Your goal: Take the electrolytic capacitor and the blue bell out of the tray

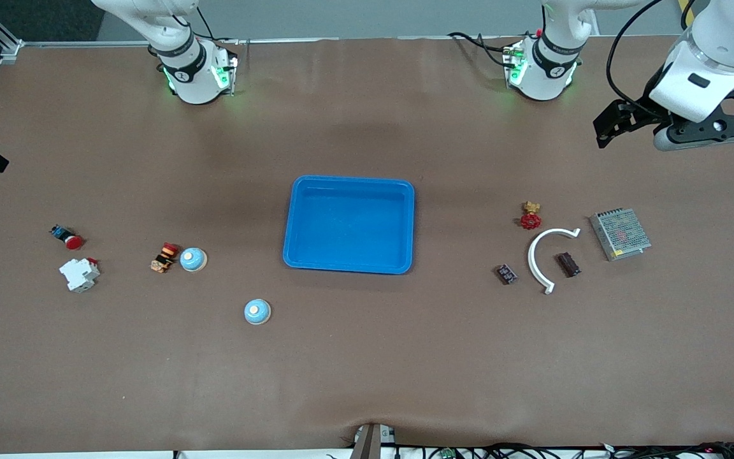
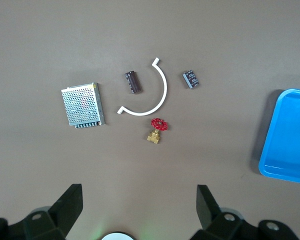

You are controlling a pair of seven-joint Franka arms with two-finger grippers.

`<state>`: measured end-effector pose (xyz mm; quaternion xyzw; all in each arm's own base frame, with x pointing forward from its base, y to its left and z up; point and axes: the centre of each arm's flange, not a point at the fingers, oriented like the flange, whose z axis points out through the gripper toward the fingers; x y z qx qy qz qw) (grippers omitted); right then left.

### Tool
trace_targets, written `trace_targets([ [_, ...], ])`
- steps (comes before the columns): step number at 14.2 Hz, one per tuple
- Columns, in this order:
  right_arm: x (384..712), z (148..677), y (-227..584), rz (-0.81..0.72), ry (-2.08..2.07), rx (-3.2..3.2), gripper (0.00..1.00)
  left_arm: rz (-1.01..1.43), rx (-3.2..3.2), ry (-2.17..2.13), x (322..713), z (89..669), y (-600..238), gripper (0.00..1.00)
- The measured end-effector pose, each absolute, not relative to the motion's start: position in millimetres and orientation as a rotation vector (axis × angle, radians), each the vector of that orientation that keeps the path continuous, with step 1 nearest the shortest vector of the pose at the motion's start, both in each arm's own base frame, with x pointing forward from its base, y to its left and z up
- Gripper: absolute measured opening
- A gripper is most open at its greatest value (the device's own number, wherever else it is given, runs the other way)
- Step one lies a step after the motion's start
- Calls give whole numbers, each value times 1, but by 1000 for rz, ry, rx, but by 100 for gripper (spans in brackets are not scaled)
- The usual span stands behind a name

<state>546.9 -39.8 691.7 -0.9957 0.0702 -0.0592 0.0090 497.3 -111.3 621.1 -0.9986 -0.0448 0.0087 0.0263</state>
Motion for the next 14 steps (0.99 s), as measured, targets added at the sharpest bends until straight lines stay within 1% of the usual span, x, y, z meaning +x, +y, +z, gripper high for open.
trace_targets([
  [14, 548, 690, -42, -179, 226, -3110, 100, 44, -3086, -138, 502, 616, -110, 100],
])
